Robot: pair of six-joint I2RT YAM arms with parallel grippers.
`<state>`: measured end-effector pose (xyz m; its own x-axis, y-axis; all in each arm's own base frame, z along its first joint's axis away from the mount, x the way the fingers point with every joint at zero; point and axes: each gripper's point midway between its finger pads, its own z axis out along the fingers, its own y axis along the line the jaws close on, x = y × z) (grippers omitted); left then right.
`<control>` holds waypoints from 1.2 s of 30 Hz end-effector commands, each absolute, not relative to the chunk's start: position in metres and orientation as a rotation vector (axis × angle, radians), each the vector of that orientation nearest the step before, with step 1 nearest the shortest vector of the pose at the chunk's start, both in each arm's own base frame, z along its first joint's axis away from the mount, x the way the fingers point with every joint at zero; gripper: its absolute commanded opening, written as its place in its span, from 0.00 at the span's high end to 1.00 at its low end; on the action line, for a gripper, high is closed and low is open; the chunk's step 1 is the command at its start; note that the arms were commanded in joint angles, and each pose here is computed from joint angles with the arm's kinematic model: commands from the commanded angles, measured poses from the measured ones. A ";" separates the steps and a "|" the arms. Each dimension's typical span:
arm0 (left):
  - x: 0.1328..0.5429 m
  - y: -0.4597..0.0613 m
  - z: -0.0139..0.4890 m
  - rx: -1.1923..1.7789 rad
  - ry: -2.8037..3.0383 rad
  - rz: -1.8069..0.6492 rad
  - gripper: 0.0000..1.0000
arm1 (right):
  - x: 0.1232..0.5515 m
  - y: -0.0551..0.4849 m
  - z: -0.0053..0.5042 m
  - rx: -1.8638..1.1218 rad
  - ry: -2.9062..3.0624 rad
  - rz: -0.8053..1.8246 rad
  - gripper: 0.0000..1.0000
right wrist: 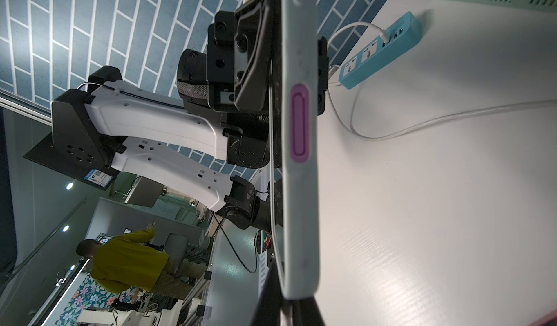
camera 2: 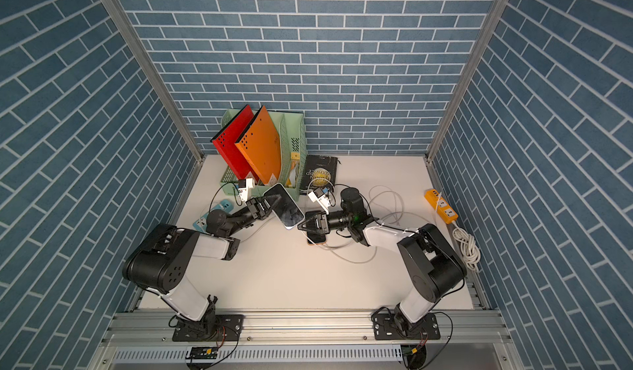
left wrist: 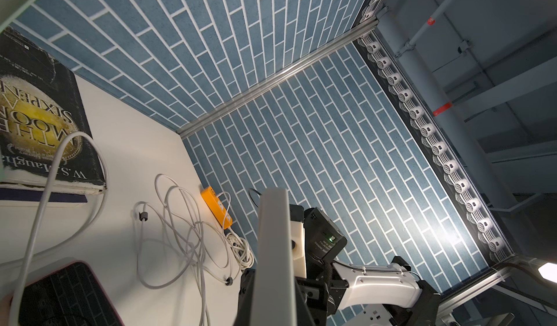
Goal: Plug the charging cable into the phone
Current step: Insert the charging cable into the phone, then place the phone at the center of the board.
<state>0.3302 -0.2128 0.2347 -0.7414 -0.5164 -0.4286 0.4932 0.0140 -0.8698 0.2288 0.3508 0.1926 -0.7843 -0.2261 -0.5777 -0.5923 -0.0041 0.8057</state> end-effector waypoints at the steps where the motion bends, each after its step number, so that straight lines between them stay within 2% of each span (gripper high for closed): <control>1: 0.280 -0.233 0.247 0.338 1.511 -1.861 1.00 | 0.262 0.361 0.253 -0.905 1.689 1.713 1.00; 3: 0.280 -0.233 0.247 0.341 1.511 -1.862 1.00 | 0.262 0.359 0.253 -0.906 1.694 1.715 0.99; 6: 0.278 -0.232 0.249 0.339 1.507 -1.861 1.00 | 0.260 0.352 0.249 -0.899 1.707 1.712 0.77; 9: 0.277 -0.230 0.251 0.335 1.501 -1.857 1.00 | 0.261 0.339 0.246 -0.866 1.722 1.693 0.61; 12: 0.279 -0.227 0.250 0.311 1.504 -1.853 1.00 | 0.266 0.324 0.242 -0.810 1.744 1.660 0.52; 16: 0.284 -0.223 0.237 0.237 1.544 -1.852 1.00 | 0.283 0.306 0.229 -0.690 1.835 1.561 0.47; 22: 0.288 -0.217 0.183 0.058 1.714 -1.809 1.00 | 0.321 0.278 0.150 -0.485 2.212 1.139 0.43; 27: 0.297 -0.202 0.110 -0.099 1.982 -1.520 1.00 | 0.323 0.262 0.090 -0.453 2.422 0.817 0.38; 32: 0.296 -0.193 0.095 -0.122 2.055 -1.381 1.00 | 0.318 0.272 0.071 -0.513 2.469 0.630 0.30; 36: 0.301 -0.180 0.065 -0.194 2.172 -1.224 1.00 | 0.319 0.281 0.057 -0.521 2.509 0.517 0.25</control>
